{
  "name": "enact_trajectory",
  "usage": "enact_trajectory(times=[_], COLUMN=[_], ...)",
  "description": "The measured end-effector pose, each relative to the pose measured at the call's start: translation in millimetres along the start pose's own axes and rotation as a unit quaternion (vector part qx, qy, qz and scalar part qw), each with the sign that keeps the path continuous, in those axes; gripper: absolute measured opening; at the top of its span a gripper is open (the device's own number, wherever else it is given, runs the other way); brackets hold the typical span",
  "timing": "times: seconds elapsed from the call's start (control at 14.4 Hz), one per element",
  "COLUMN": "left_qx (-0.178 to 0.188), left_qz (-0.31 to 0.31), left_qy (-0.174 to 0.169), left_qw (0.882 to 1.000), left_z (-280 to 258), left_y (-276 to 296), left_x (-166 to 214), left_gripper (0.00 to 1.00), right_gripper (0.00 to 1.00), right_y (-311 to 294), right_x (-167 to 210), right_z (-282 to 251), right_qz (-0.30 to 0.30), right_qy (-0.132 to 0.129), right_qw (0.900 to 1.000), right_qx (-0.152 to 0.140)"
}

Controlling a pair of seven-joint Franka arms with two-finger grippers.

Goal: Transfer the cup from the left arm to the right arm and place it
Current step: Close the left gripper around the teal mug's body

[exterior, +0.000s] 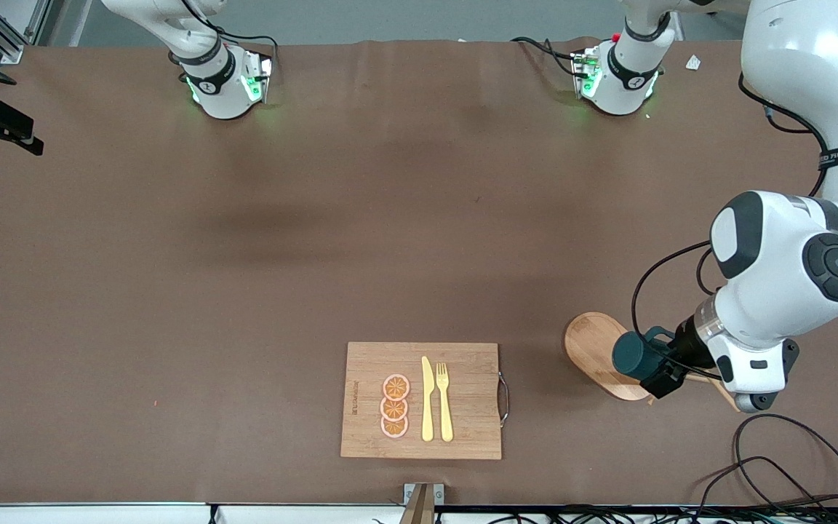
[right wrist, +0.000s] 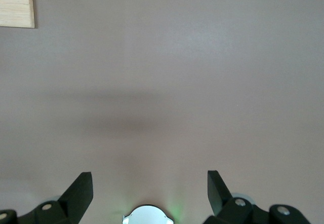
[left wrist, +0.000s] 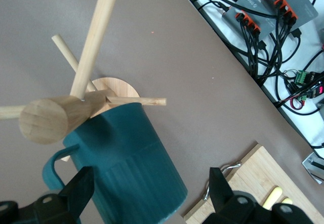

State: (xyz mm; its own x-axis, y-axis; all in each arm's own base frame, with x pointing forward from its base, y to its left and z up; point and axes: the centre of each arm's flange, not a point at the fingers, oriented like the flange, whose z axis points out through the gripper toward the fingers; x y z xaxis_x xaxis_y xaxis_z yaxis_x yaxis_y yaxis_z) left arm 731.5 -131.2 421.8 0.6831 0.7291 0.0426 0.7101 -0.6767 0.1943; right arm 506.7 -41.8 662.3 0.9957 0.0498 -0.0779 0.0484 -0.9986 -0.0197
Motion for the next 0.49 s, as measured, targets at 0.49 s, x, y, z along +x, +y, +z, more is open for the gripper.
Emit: enact_trajectory(times=[0.49], left_qx=[-0.007], left_qz=[-0.037], left_qy=[-0.035], left_qw=[0.999], left_z=[17], left_y=[-5], left_x=[5], left_gripper=[1.00], right_gripper=[1.00], right_y=[0], right_x=[0], right_z=[0], right_qz=[0.000], right_qy=[0.000], right_qw=[1.000], right_qx=[0.000])
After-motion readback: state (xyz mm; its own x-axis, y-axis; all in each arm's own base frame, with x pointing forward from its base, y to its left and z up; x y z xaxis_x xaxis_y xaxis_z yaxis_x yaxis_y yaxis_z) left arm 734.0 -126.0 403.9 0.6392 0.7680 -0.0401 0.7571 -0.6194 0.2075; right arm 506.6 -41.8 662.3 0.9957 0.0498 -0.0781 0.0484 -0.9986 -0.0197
